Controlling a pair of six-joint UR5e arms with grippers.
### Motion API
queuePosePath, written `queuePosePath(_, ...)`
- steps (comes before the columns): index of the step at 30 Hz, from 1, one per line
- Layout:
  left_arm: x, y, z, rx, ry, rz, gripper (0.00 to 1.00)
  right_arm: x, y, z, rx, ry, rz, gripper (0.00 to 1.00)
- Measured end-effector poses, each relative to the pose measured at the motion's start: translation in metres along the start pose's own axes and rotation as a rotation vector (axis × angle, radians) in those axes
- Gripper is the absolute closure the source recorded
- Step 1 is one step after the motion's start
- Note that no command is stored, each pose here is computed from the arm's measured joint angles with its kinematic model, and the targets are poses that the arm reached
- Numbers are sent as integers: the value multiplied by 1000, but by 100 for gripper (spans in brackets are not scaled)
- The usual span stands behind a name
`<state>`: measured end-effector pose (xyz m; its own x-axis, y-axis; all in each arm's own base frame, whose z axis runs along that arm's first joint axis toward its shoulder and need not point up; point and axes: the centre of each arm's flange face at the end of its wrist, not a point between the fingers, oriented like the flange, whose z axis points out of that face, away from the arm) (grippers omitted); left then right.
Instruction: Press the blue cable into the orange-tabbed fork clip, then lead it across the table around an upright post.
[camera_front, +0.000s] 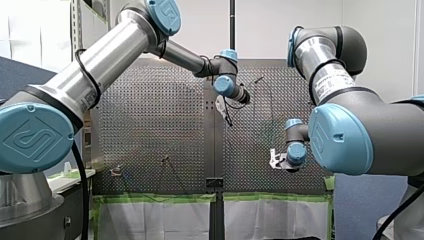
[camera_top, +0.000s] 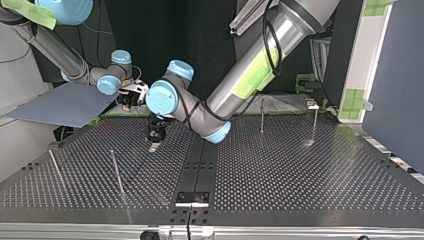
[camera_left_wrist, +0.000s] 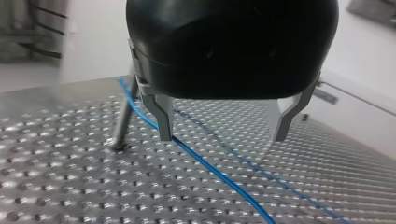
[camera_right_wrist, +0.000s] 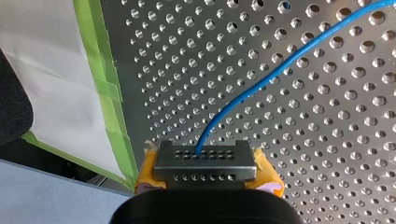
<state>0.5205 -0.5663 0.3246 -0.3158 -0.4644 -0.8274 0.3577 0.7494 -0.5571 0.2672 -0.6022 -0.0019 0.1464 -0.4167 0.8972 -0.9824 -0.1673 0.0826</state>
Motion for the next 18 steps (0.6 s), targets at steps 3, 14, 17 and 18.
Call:
queuePosePath(3,-3,1,4,5,-31,-35,0,0,-1,0,1,0,0,100)
queuePosePath(14,-15,8,14,3,-124,-158,0,-2,8,2,-33,-4,20,100)
queuePosePath(17,-13,13,17,0,-124,-188,0,-5,9,3,-39,-8,29,100)
queuePosePath(18,-11,16,18,-1,-121,-196,0,-7,10,3,-41,-11,32,100)
